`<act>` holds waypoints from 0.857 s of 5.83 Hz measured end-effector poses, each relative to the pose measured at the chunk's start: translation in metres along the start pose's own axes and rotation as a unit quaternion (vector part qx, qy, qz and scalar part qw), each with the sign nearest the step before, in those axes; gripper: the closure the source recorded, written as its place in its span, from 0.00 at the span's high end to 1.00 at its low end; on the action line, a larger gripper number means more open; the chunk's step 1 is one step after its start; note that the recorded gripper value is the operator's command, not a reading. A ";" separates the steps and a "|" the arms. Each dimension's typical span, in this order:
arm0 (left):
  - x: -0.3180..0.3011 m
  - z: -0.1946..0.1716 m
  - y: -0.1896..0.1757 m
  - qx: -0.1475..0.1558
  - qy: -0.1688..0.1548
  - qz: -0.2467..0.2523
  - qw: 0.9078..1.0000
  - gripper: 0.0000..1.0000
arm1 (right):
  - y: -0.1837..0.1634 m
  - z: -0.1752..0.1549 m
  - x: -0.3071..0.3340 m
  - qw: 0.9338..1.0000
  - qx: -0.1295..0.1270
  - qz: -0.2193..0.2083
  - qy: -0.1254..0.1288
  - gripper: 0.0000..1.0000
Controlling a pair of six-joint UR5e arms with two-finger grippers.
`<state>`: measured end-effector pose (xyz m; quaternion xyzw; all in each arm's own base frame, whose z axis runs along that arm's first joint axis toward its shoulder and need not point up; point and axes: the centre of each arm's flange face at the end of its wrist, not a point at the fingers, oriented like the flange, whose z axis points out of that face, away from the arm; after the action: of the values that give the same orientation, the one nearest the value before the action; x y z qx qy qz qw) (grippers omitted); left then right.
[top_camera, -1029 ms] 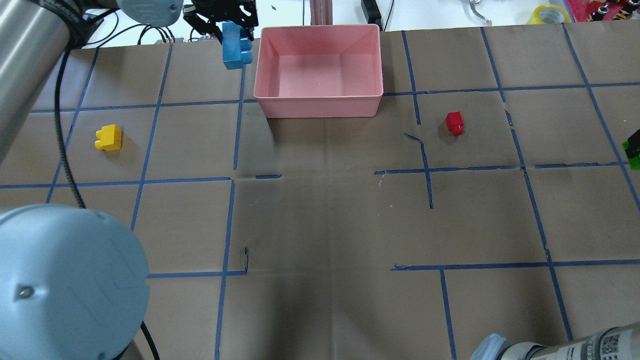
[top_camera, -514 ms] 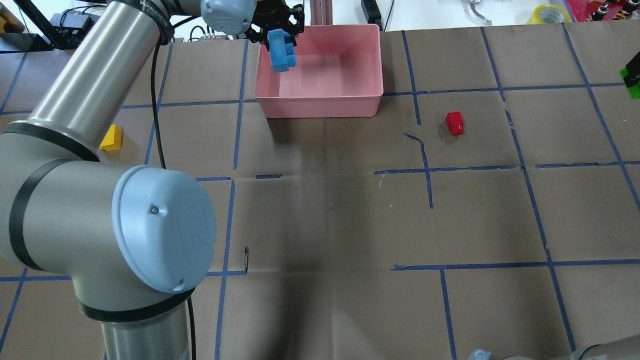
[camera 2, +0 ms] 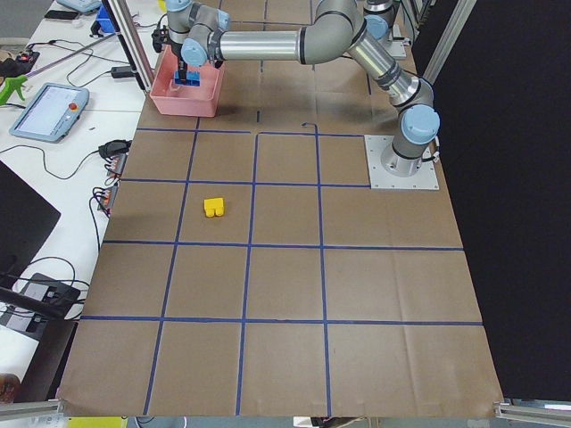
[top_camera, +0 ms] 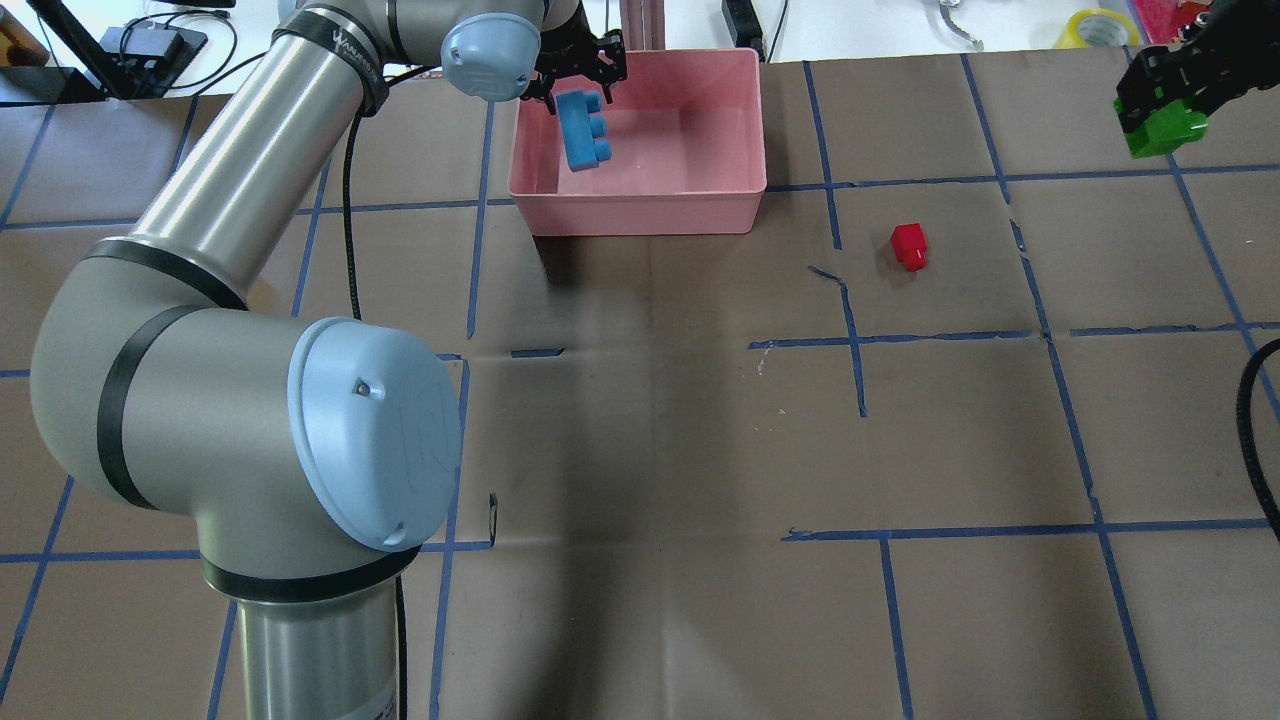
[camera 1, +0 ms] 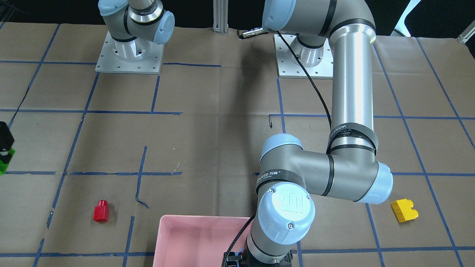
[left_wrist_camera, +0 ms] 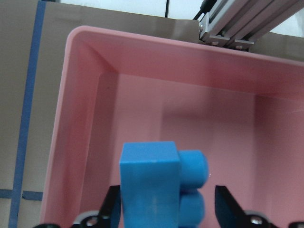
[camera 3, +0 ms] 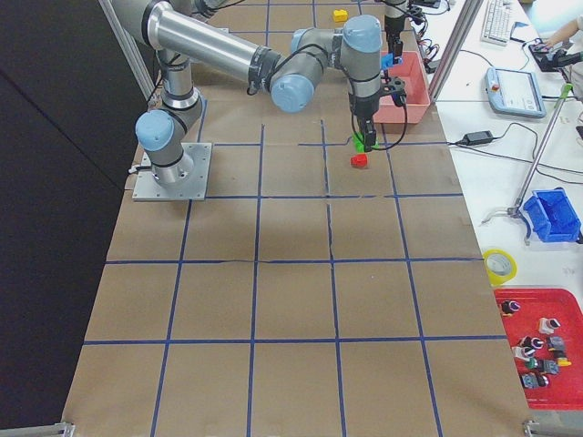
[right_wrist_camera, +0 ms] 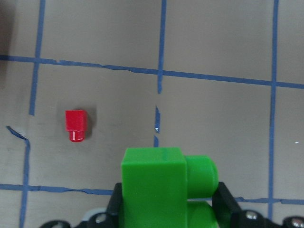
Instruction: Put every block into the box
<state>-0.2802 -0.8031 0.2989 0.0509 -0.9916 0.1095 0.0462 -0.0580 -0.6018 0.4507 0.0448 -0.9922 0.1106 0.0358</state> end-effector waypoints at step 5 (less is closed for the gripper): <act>-0.130 -0.145 -0.018 -0.005 -0.021 0.051 0.998 0.99 | -0.041 -0.004 -0.208 0.994 0.025 0.037 -0.100 0.09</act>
<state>-0.1374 -0.7769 0.4298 0.0019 -0.9942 0.1057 0.0195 0.1523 -0.6240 0.4464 0.0199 -0.9887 0.1316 -0.0690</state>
